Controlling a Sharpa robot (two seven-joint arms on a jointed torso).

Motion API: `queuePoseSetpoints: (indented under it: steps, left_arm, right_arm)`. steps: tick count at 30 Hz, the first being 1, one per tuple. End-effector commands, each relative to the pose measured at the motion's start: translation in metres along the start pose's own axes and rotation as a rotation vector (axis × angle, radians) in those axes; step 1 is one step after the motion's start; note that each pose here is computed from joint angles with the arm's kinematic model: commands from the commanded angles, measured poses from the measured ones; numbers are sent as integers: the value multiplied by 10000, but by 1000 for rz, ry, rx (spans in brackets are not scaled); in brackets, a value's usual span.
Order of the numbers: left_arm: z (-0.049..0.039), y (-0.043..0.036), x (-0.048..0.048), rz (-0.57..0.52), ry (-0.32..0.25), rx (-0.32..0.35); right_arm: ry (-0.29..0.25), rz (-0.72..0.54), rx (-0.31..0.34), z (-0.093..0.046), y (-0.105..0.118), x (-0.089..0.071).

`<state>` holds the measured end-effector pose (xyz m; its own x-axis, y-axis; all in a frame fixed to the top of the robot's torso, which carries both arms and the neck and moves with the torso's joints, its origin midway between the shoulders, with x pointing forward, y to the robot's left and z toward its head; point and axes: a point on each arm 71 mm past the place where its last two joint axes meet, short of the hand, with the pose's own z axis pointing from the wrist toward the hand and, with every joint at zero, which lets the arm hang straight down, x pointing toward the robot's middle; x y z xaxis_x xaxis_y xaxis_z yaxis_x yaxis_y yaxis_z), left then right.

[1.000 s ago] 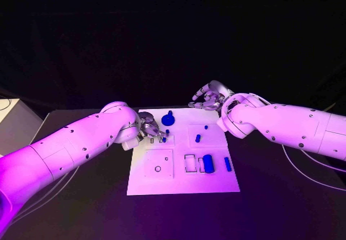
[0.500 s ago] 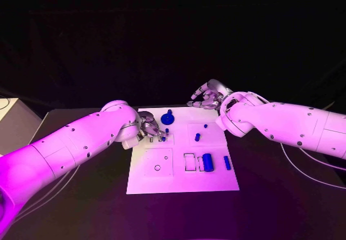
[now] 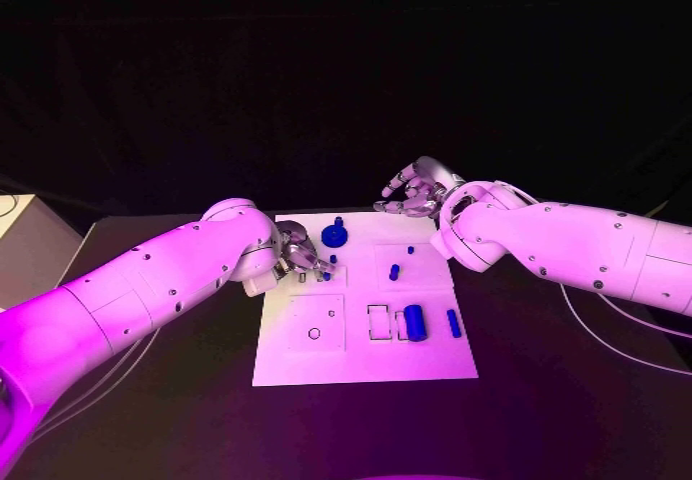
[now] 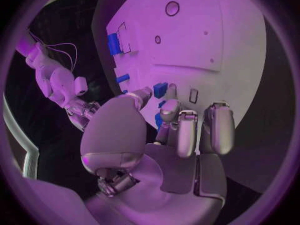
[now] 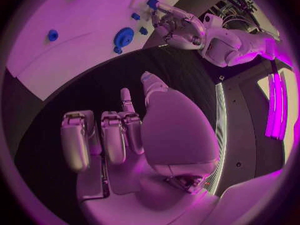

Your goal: Assemble the parts on the task board

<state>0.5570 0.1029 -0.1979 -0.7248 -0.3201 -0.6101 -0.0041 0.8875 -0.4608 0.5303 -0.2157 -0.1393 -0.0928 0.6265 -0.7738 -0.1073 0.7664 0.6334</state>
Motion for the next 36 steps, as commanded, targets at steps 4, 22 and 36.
queuePoseSetpoints:
  steps: [4, 22, 36]
  left_arm:
    - [9, -25, 17, 9, 20, 4]
    - [30, -26, 36, -2, 34, 5]
    - [28, -25, 46, -24, 54, 21]
  right_arm:
    - [15, -13, -8, 1, 16, 17]
    - [21, -14, -4, 4, 22, 29]
    - [28, -17, 3, 15, 16, 38]
